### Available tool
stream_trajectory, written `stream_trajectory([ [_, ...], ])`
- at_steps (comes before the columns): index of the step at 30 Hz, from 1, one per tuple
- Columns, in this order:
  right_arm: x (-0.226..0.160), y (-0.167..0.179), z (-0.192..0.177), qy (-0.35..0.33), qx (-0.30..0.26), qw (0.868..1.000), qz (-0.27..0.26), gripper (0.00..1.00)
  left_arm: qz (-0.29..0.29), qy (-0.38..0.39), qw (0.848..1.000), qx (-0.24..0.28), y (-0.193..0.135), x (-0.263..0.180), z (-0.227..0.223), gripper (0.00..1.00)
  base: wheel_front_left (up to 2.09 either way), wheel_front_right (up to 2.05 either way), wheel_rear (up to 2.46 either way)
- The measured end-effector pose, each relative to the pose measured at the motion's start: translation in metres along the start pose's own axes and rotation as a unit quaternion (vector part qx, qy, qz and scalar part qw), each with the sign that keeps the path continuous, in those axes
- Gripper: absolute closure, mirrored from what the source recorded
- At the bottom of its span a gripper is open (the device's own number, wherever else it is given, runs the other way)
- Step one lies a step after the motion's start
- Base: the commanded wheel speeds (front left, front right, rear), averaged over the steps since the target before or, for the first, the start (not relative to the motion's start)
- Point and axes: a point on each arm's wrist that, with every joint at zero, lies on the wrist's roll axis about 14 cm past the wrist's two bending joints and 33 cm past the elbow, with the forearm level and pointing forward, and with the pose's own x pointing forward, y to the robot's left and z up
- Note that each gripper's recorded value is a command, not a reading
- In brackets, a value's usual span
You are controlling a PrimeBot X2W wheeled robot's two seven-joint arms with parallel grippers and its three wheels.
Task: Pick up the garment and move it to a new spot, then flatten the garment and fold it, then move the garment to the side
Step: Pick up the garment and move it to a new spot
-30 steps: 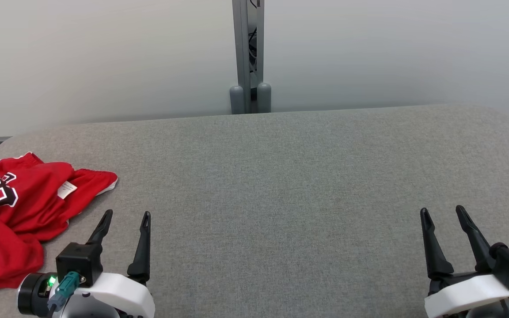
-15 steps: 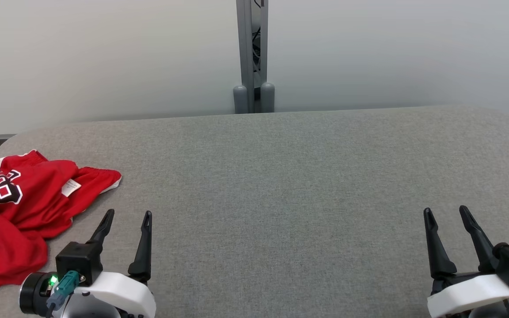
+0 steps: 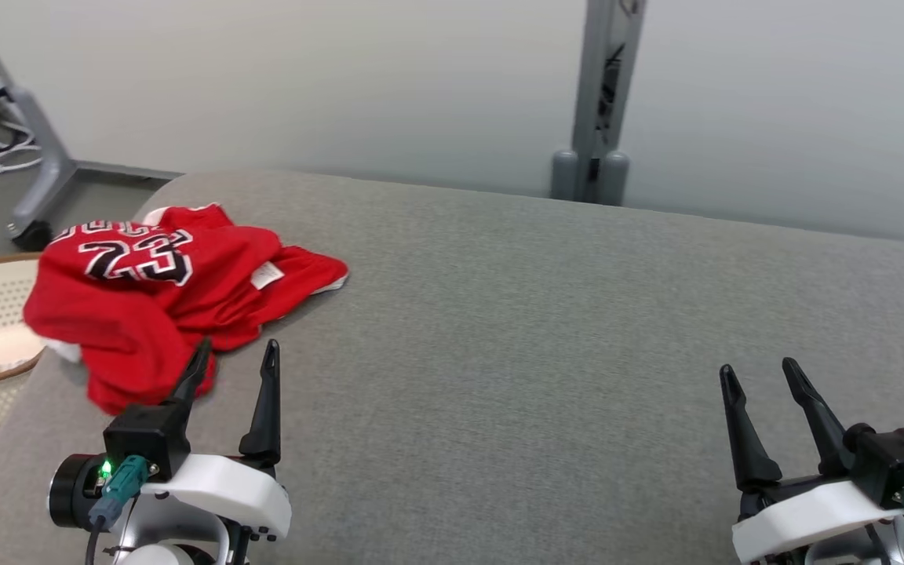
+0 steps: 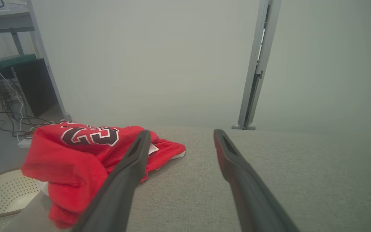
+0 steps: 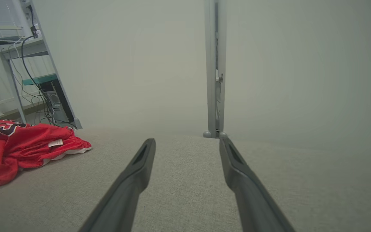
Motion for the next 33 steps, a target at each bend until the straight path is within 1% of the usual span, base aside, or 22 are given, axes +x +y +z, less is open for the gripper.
stream_trajectory([
  [7, 0.03, 0.058, -0.006, 0.005, 0.01, 0.996, 0.089, 0.0, 0.092, -0.007, 0.996, 0.003, 0.058, -0.033, 0.005, 0.0, 0.0, 0.0, 0.0],
  [11, 0.043, 0.096, -0.007, 0.006, 0.015, 0.99, 0.142, 0.0, 0.155, -0.009, 0.988, 0.007, 0.094, -0.06, 0.005, 0.0, 0.0, 0.0, 0.0],
  [14, 0.052, 0.118, -0.007, 0.005, 0.02, 0.985, 0.174, 0.0, 0.191, -0.008, 0.981, 0.008, 0.112, -0.075, 0.003, 0.0, 0.0, 0.0, 0.0],
  [17, 0.057, 0.125, -0.013, 0.012, 0.023, 0.983, 0.184, 0.0, 0.206, -0.006, 0.978, 0.01, 0.117, -0.08, 0.002, 0.0, 0.0, 0.0, 0.0],
  [23, 0.061, 0.131, -0.018, 0.016, 0.025, 0.981, 0.193, 0.0, 0.215, -0.009, 0.977, 0.011, 0.121, -0.082, 0.004, 0.0, 0.0, 0.0, 0.0],
  [33, 0.061, 0.127, -0.019, 0.015, 0.026, 0.982, 0.187, 0.0, 0.207, -0.011, 0.978, 0.011, 0.117, -0.081, 0.005, 0.0, 0.0, 0.0, 0.0],
])
